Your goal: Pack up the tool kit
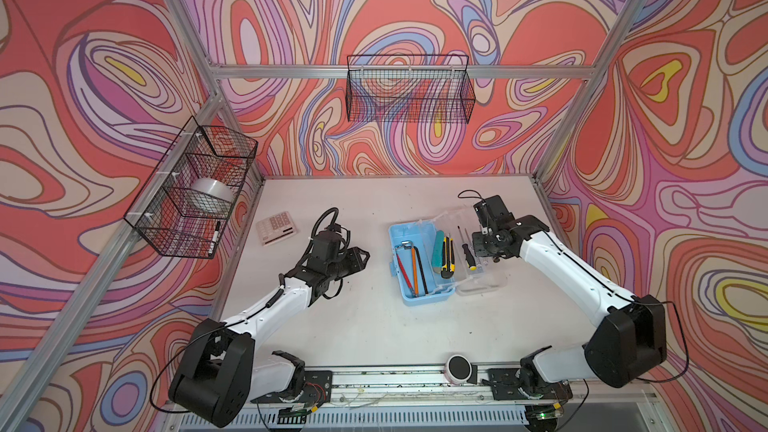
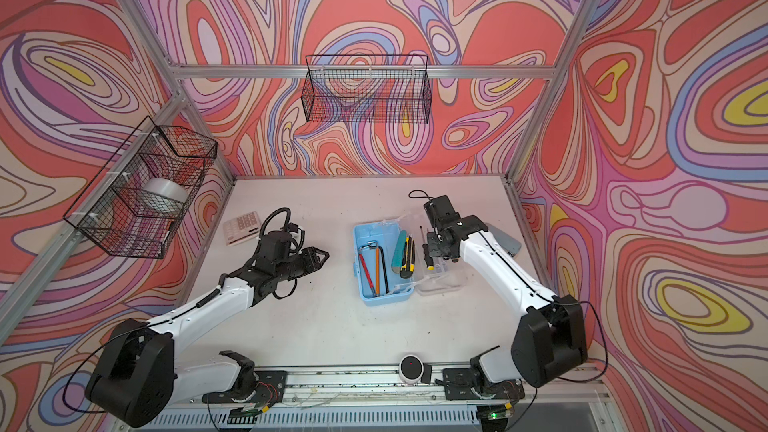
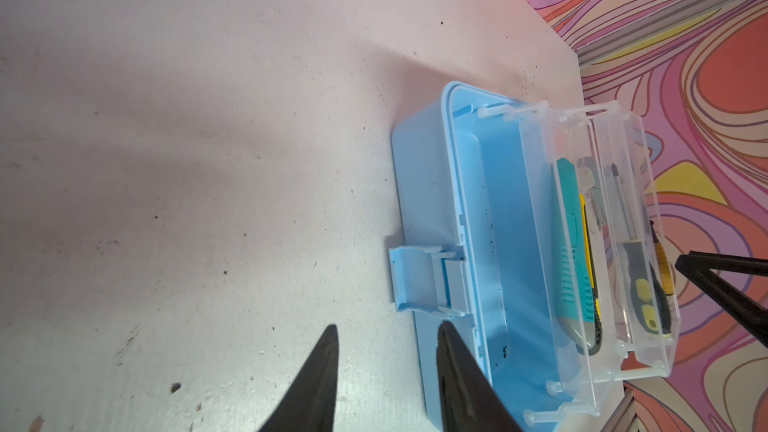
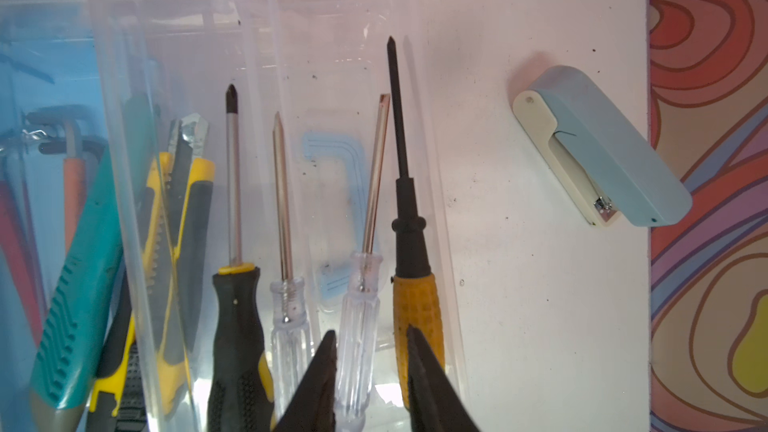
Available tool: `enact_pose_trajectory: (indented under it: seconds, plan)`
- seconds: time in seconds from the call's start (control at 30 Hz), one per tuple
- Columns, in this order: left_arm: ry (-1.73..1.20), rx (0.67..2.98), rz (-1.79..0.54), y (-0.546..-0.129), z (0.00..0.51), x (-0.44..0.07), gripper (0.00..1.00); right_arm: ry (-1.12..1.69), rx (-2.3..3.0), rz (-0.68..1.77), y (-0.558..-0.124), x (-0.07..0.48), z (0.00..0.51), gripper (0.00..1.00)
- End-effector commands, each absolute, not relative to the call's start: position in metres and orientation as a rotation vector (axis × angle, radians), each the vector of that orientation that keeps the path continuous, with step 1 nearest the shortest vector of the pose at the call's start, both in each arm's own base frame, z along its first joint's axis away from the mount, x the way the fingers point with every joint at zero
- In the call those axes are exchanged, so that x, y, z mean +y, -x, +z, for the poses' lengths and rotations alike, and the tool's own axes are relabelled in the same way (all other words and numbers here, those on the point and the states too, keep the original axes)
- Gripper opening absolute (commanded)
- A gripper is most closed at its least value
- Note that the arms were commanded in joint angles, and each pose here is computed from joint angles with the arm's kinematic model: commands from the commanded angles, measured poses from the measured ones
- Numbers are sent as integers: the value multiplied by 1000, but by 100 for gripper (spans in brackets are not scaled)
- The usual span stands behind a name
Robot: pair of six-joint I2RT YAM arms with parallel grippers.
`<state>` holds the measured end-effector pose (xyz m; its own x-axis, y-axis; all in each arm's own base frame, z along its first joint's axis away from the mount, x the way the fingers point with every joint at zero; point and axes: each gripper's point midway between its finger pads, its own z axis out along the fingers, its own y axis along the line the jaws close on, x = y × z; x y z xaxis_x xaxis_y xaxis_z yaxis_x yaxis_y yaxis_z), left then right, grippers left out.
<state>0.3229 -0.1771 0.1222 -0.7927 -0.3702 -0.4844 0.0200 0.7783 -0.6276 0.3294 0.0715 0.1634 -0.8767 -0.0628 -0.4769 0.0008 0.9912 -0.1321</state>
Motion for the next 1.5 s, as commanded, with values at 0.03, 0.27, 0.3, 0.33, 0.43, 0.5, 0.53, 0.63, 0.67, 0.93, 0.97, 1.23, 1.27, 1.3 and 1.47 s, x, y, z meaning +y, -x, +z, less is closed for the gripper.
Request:
enact_pose_trajectory:
  seconds: [0.03, 0.27, 0.3, 0.33, 0.43, 0.5, 0.53, 0.63, 0.67, 0.93, 0.97, 1.23, 1.27, 1.3, 1.47]
  plan:
    - [224, 2358, -810, -332, 129, -185, 40, -19, 2551, -132, -334, 72, 184, 29]
    - [189, 2393, -758, -352, 129, -206, 43, -350, 2398, -27, -322, 31, 202, 44]
    - [182, 2397, -757, -356, 130, -211, 44, -393, 2387, -14, -319, 24, 203, 46]
    - [176, 2404, -755, -359, 129, -214, 44, -416, 2385, 0, -316, 21, 201, 47]
    - [142, 2435, -700, -372, 125, -223, 46, -473, 2395, 36, -308, 15, 192, 52]
    - [112, 2466, -648, -381, 120, -229, 46, -491, 2403, 55, -304, 15, 187, 54]
    - [103, 2479, -625, -384, 116, -232, 46, -494, 2404, 59, -302, 15, 185, 54]
    - [66, 2512, -537, -393, 108, -239, 47, -500, 2397, 74, -300, 15, 184, 54]
    - [54, 2525, -486, -396, 105, -241, 47, -501, 2394, 76, -300, 16, 185, 54]
    - [55, 2630, -188, -414, 68, -234, 43, -508, 2378, 87, -295, 15, 184, 54]
    - [62, 2628, -189, -417, 66, -235, 41, -514, 2375, 76, -294, 13, 184, 54]
    - [92, 2622, -156, -430, 58, -234, 30, -623, 2367, 153, -281, 0, 168, 54]
    - [101, 2621, -154, -431, 58, -233, 29, -648, 2361, 172, -280, -2, 165, 54]
    - [109, 2619, -151, -432, 58, -230, 28, -665, 2360, 195, -279, -2, 163, 54]
    - [184, 2602, -121, -438, 60, -205, 28, -724, 2373, 297, -275, 2, 144, 53]
